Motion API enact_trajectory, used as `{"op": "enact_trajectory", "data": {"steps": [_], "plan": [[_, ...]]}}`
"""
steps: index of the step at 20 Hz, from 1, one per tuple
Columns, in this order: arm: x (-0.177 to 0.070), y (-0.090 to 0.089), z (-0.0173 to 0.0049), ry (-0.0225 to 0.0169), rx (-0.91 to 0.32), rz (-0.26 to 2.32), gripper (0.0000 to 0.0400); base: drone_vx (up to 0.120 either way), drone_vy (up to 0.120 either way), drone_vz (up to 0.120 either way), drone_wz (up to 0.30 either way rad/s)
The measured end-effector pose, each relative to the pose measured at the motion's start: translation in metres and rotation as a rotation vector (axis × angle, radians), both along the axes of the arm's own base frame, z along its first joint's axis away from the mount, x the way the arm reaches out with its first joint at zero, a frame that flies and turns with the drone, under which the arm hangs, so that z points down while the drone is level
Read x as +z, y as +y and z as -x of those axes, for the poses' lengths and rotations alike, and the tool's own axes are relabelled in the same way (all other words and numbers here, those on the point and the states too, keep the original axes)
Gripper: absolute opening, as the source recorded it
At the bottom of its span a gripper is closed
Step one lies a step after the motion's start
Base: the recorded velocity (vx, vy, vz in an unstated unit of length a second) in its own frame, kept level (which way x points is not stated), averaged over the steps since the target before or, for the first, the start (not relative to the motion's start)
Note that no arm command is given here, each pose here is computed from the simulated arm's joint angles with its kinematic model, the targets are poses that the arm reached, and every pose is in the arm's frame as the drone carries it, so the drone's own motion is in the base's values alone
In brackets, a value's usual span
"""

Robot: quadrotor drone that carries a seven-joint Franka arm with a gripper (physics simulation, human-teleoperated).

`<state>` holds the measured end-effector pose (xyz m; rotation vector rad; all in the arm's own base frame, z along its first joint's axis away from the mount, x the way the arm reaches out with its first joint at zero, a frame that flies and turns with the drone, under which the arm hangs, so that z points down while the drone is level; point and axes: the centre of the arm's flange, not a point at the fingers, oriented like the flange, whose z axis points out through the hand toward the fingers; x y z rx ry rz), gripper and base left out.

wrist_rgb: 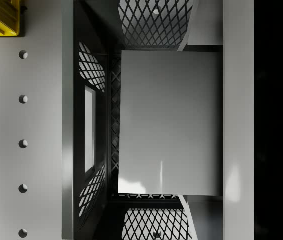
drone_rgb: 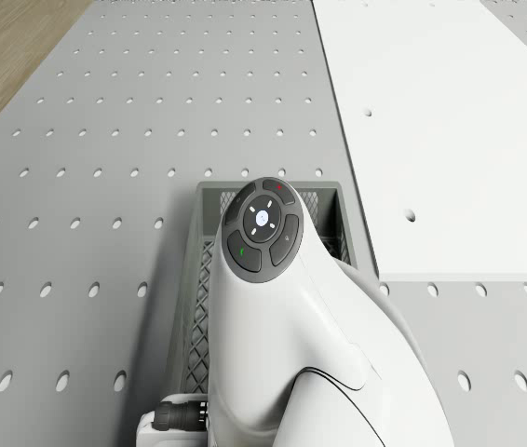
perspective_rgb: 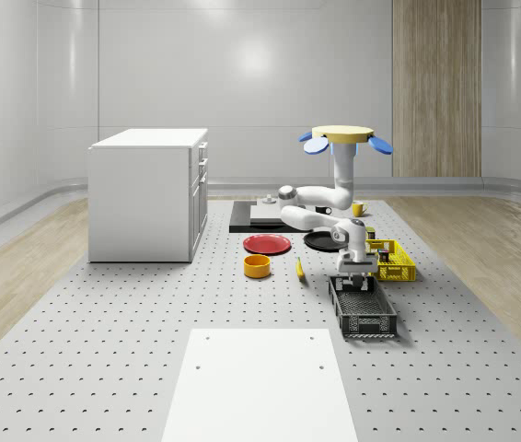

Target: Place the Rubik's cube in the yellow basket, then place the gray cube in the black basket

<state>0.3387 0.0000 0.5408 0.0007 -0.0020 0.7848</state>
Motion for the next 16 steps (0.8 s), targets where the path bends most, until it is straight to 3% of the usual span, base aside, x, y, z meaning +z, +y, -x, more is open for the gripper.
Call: {"op": "enact_trajectory", "data": {"steps": [5,16], "plan": [[0.000,0.000,0.0000,0.0000,0.000,0.000,0.0252,0.112,0.000,-0.056,0.000],[0.029,0.000,0.0000,-0.0001,0.000,0.000,0.0252,0.000,0.000,0.000,0.000]]}}
